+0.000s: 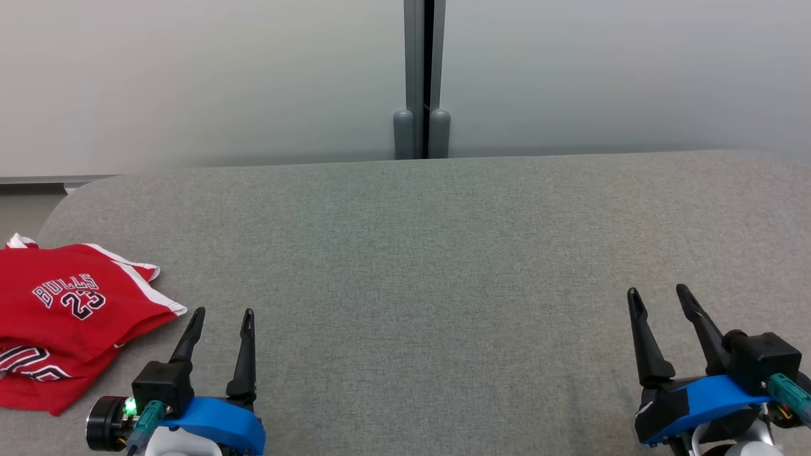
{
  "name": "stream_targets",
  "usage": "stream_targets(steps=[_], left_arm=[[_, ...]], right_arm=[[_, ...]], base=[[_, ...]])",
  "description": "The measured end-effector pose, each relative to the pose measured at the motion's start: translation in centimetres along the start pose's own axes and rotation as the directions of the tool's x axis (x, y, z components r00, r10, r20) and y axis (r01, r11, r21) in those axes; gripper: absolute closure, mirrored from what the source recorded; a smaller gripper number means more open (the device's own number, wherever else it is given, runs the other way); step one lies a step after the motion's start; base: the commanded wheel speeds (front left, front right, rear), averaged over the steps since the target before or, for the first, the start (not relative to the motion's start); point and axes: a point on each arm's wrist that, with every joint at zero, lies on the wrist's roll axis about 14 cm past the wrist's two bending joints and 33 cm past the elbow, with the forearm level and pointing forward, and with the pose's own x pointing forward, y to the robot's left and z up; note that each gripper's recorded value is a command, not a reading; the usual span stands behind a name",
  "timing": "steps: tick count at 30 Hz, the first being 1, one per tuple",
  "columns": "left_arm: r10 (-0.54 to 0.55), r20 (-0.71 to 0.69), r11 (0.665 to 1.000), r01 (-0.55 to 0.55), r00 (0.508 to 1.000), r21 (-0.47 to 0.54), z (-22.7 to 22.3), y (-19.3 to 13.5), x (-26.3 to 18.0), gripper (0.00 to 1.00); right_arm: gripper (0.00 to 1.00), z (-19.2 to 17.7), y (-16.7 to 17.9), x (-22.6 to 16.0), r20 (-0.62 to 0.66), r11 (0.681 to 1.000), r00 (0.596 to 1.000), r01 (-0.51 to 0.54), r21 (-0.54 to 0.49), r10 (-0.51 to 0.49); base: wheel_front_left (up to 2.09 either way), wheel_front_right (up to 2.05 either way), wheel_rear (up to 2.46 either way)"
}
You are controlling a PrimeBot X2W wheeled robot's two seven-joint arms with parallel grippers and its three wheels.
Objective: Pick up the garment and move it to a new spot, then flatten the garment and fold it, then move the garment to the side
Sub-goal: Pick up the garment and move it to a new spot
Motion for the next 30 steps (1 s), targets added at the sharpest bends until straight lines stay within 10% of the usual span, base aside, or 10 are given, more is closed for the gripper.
stream_targets(steps=[14,30], left_arm=[[0.16,0.045,0.987,-0.16,0.986,-0.012,1.4,4.4,-2.2,0.0],[0.467,0.067,0.884,-0.465,0.882,-0.038,1.8,12.6,-10.0,0.0]], right_arm=[[0.0,1.1,4.6,2.1,0.037,0.99,0.989,-0.14,-0.011,0.14],[0.0,1.2,15.2,4.4,0.036,0.901,0.901,-0.433,-0.001,0.433]], base=[[0.0,0.0,0.0],[0.0,0.0,0.0]])
